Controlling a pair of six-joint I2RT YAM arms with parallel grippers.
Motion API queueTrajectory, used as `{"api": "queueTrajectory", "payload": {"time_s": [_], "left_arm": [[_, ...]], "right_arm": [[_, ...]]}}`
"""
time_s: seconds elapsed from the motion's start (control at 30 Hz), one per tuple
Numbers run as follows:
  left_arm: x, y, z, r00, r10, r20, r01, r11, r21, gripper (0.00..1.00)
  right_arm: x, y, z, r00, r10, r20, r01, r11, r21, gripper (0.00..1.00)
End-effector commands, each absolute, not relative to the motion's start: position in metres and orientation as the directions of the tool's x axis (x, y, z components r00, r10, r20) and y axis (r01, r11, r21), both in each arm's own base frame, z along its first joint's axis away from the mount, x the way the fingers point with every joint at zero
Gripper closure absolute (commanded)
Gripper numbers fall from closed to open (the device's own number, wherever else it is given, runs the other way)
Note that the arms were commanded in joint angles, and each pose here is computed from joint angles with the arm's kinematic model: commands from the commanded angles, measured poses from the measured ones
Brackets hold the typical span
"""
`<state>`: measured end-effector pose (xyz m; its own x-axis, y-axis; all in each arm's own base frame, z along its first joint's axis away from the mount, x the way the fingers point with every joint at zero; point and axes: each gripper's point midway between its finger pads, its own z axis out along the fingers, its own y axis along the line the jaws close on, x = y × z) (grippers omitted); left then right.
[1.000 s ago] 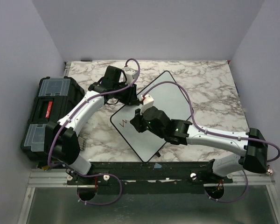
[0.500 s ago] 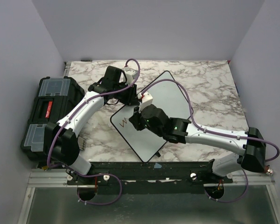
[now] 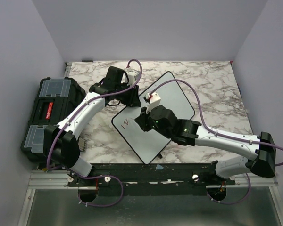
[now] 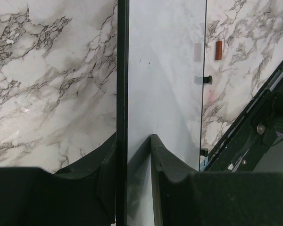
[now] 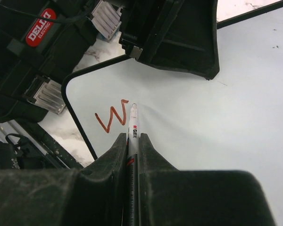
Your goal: Write a sentence on the whiteboard
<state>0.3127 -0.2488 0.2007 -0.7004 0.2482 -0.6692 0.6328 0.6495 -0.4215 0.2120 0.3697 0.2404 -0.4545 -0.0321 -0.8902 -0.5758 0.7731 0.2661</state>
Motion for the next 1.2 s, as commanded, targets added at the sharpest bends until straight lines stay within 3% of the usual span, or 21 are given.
{"api": "queueTrajectory", "payload": {"time_s": [0.0, 1.17], "left_arm": [[0.297, -0.249, 0.204, -0.701, 0.308, -0.643, 0.650, 0.647, -0.399, 1.00], [0.292, -0.252, 0.195, -0.671, 0.316, -0.671, 0.675, 0.634, -0.377, 1.00]], "right_arm": [[0.212, 0.363, 0.242, -0.442, -0.021, -0.897, -0.574, 0.775, 0.265, 0.99], [0.201, 0.344, 0.241, -0.408, 0.008, -0.913, -0.604, 0.747, 0.277, 0.99]]}}
